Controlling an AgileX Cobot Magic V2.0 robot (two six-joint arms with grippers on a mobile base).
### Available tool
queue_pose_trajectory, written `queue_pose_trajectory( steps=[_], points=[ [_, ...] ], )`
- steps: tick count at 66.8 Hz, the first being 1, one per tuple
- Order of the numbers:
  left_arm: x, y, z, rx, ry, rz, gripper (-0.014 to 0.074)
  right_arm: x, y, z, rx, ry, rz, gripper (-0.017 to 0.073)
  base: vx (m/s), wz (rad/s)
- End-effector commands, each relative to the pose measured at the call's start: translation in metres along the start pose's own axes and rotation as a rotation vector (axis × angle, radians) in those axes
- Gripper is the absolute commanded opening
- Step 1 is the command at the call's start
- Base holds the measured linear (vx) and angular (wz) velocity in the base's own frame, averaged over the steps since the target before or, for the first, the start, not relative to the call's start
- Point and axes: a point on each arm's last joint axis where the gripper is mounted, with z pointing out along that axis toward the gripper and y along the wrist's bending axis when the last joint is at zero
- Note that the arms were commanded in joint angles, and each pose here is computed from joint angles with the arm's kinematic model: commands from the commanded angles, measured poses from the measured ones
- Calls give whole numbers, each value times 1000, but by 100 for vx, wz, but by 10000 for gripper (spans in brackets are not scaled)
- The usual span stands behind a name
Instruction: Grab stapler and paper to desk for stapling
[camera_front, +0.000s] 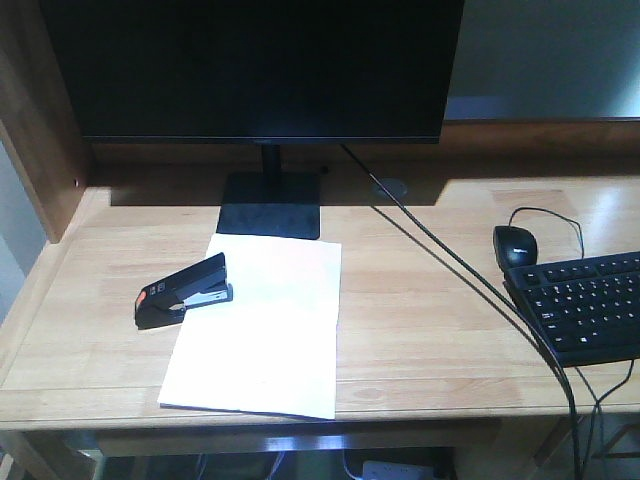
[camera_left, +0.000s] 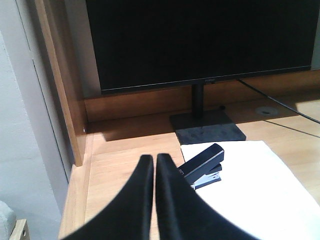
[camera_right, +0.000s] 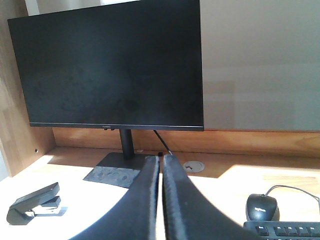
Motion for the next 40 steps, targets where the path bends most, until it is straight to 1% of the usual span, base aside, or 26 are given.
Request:
queue_pose_trajectory(
  steps=[1,4,7,10,14,15,16,18,19,22,23,26,29,35,38,40],
  points=[
    [-11,2,-1,-20,-80,-17,-7,-12,4,0,-32,-68,-18,-9,0,0],
    [-10,3,0,-26,-77,-5,-7,-12,4,0,-32,-68,-18,-9,0,0],
    [-7,4,1,-43,-71,26,-7,-12,4,0,-32,-68,-18,-9,0,0],
    [-4,5,2,-55,-58,32,-7,-12,4,0,-32,-68,-18,-9,0,0],
    [4,7,5,-73,-36,4,-7,-12,4,0,-32,-68,-18,-9,0,0],
    [5,7,6,-79,-34,-17,-7,-12,4,0,-32,-68,-18,-9,0,0],
    [9,8,8,-88,-25,-18,-7,-12,4,0,-32,-68,-18,-9,0,0],
    [13,10,9,-105,-26,-39,-7,-12,4,0,-32,-68,-18,-9,0,0],
    [16,10,9,-112,-21,-35,-7,-12,4,0,-32,-68,-18,-9,0,0],
    [23,12,10,-133,-32,-66,-7,-12,4,0,-32,-68,-18,-9,0,0],
    [25,12,10,-138,-42,-87,-7,-12,4,0,-32,-68,-18,-9,0,0],
    [33,13,11,-148,-62,-113,-7,-12,4,0,-32,-68,-18,-9,0,0],
    [38,13,11,-151,-99,-120,-7,-12,4,0,-32,-68,-18,-9,0,0],
    [51,12,11,-146,-149,-109,-7,-12,4,0,-32,-68,-18,-9,0,0],
    [57,11,15,-143,-147,-96,-7,-12,4,0,-32,-68,-18,-9,0,0],
    [60,11,16,-142,-144,-96,-7,-12,4,0,-32,-68,-18,-9,0,0]
  ],
)
